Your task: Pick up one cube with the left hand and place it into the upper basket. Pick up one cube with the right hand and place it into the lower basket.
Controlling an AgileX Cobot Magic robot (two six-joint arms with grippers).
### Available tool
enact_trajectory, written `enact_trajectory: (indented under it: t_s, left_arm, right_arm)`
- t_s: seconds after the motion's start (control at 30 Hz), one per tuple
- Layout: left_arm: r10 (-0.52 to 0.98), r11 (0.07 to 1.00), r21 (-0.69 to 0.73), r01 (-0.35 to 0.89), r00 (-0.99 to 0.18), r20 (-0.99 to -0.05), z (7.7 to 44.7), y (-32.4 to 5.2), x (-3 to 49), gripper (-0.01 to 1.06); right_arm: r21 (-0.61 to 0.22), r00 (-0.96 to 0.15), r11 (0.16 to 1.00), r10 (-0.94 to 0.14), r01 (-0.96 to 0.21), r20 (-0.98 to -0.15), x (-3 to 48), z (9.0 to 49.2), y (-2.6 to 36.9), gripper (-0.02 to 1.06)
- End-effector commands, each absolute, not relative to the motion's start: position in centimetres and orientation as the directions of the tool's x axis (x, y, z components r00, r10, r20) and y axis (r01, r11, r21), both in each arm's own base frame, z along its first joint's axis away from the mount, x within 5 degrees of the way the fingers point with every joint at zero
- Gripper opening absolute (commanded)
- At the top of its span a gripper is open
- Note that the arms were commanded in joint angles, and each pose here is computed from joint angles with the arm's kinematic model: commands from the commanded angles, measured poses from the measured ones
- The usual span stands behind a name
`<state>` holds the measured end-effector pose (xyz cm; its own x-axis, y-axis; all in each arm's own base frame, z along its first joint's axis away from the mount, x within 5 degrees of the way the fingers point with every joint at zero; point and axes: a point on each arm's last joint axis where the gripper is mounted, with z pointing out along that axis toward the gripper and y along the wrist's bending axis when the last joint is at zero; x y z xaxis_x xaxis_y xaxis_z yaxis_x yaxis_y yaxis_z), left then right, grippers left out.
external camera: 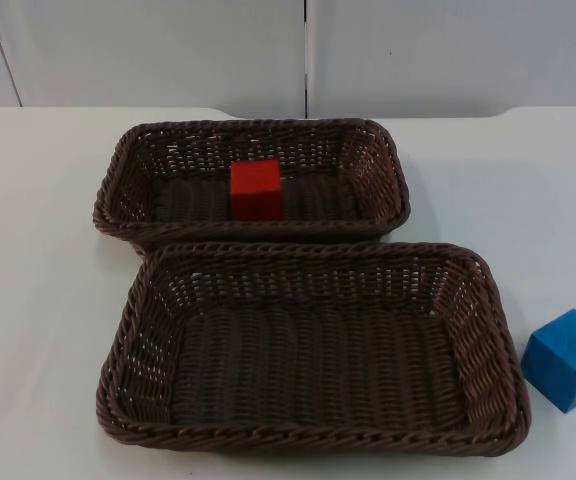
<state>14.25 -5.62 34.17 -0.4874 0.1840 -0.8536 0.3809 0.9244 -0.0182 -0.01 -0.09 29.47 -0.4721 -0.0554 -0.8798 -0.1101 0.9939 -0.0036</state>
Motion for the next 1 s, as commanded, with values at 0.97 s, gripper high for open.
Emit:
enact_trajectory:
  t_s: [0.97]
  left_arm:
    - [0.164, 0.925, -0.044, 0.377, -0.500, -0.850, 34.1, -5.7, 14.1, 0.92]
  right_arm:
    - [0.059, -0.823, 0.959, -0.207, -0.279, -0.529, 15.9, 30.9, 3.1, 1.05]
